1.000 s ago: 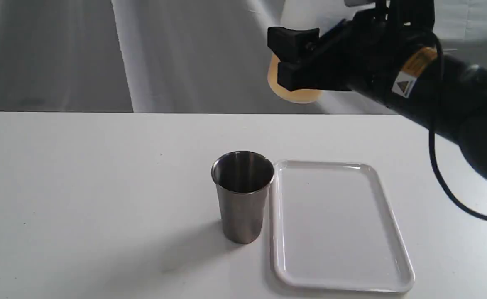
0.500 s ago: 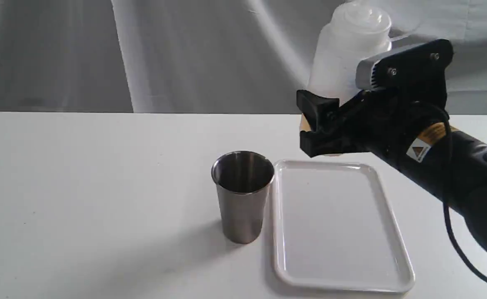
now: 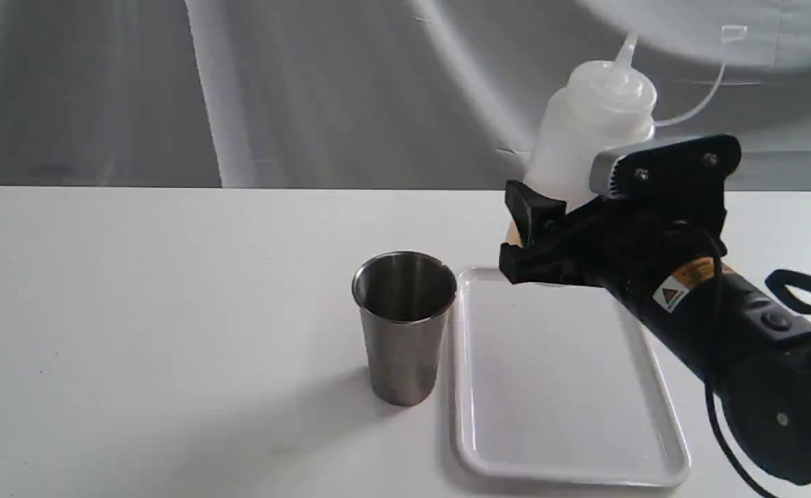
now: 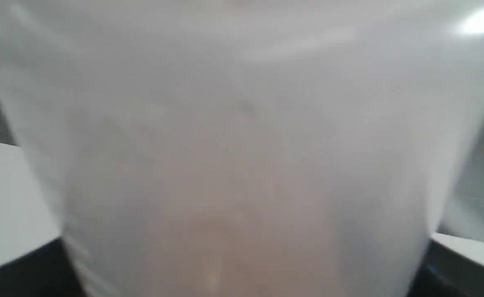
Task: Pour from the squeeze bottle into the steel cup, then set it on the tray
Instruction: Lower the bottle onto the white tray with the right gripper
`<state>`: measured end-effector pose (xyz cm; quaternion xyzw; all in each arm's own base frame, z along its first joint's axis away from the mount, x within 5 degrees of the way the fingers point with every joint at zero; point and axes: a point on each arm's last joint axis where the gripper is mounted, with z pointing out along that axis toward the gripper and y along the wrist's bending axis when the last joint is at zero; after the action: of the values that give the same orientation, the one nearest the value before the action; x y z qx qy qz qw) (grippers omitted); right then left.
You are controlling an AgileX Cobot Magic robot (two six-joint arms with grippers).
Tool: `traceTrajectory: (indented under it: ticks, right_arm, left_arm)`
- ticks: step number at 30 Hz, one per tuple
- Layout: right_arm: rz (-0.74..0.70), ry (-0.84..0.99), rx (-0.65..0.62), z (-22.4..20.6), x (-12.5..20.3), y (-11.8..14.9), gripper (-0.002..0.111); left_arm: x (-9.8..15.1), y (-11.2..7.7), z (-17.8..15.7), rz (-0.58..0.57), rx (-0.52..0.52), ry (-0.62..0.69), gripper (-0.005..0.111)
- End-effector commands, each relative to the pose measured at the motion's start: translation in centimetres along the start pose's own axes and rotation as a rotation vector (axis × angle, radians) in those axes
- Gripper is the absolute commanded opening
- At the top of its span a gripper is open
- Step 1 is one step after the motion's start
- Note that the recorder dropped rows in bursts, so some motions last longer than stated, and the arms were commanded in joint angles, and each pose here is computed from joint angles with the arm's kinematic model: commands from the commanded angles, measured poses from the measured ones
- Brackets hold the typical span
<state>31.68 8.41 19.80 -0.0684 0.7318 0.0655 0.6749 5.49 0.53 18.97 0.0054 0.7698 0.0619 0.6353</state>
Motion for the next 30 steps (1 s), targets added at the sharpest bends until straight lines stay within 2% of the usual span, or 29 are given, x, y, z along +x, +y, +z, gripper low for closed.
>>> traceTrajectory:
  ticks: [1,15,30]
  right_arm:
    - [-0.005,-0.045,0.029,0.1,0.4,-0.4,0.000]
    - [0.000,0.093,0.030,1.2,5.4,-0.4,0.000]
    - [0.030,0.114,0.085,1.6,7.9,-0.8,0.000]
  left_arm:
    - [0.1,0.0,0.0,0.001,0.001,-0.008,0.008]
    - [0.1,0.0,0.0,0.001,0.001,-0.008,0.008]
    - [0.1,0.0,0.0,0.001,0.001,-0.008,0.008]
